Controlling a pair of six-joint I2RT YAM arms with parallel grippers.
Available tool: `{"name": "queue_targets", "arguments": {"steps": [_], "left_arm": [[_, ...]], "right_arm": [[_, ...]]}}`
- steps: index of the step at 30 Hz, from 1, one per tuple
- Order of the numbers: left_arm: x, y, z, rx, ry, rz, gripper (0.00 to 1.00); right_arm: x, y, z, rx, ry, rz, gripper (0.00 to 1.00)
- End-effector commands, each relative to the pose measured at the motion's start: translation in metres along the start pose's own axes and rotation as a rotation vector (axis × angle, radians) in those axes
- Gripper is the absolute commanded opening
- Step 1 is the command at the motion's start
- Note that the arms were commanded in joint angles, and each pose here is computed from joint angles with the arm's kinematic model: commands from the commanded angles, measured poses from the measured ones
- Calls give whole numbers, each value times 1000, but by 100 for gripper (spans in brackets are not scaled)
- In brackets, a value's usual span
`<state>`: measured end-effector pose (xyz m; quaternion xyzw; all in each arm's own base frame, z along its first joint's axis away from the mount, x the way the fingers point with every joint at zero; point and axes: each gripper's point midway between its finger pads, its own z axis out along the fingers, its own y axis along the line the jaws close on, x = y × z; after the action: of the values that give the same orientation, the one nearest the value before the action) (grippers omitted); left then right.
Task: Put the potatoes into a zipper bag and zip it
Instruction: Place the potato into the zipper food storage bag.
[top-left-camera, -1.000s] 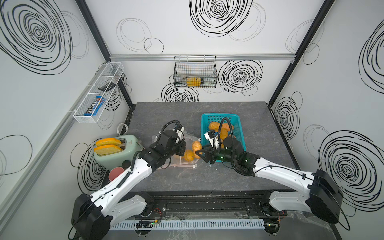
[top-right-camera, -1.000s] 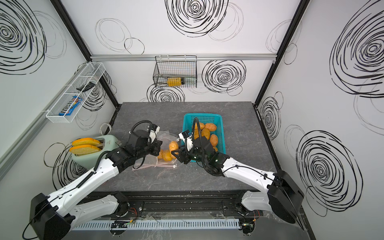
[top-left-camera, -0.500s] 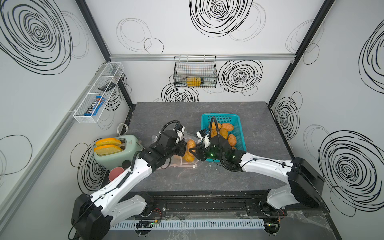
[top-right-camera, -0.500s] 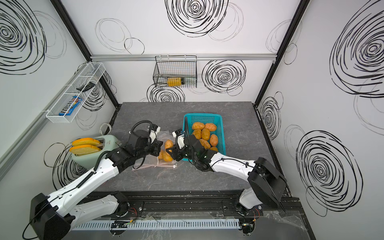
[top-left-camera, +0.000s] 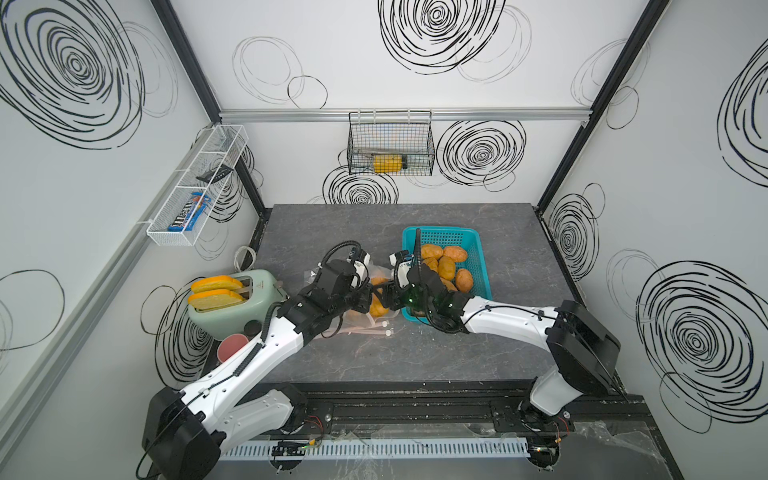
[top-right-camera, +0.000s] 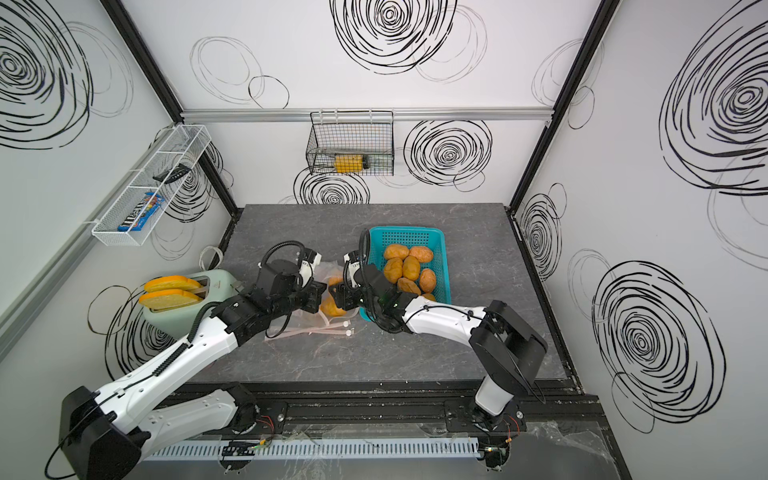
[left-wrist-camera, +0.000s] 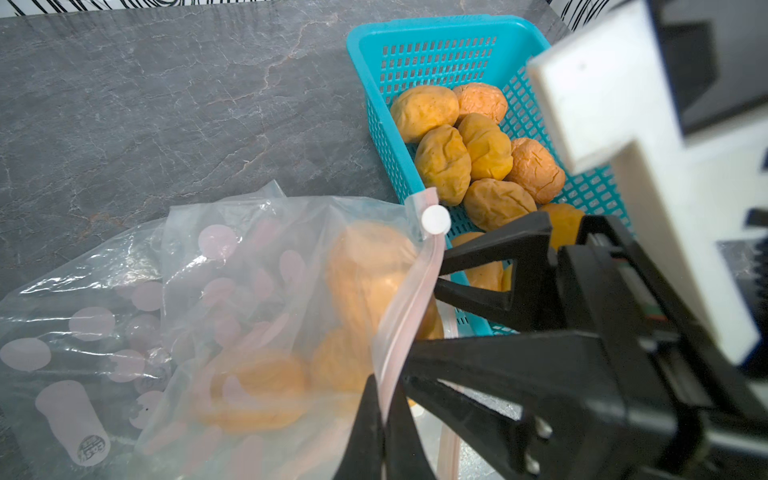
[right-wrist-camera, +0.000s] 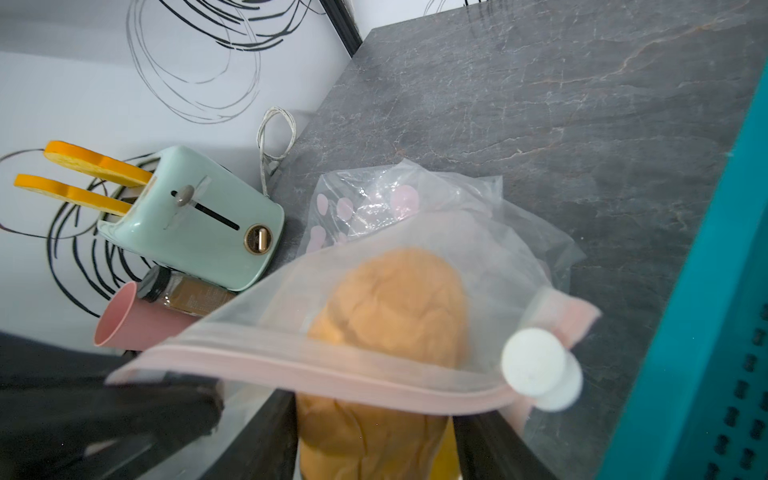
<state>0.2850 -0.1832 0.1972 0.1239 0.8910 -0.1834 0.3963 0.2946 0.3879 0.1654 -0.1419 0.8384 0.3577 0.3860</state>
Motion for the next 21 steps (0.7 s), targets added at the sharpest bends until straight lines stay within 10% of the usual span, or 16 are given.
{"name": "queue_targets", "arguments": {"steps": [1, 21], "left_arm": [[-11, -4, -7, 22, -47, 4, 0], [-12, -2, -7, 11, -50, 4, 0]], "right_arm": [[-11, -1, 3, 31, -3, 18, 71], [-9, -27, -64, -33, -3, -33, 70]]}}
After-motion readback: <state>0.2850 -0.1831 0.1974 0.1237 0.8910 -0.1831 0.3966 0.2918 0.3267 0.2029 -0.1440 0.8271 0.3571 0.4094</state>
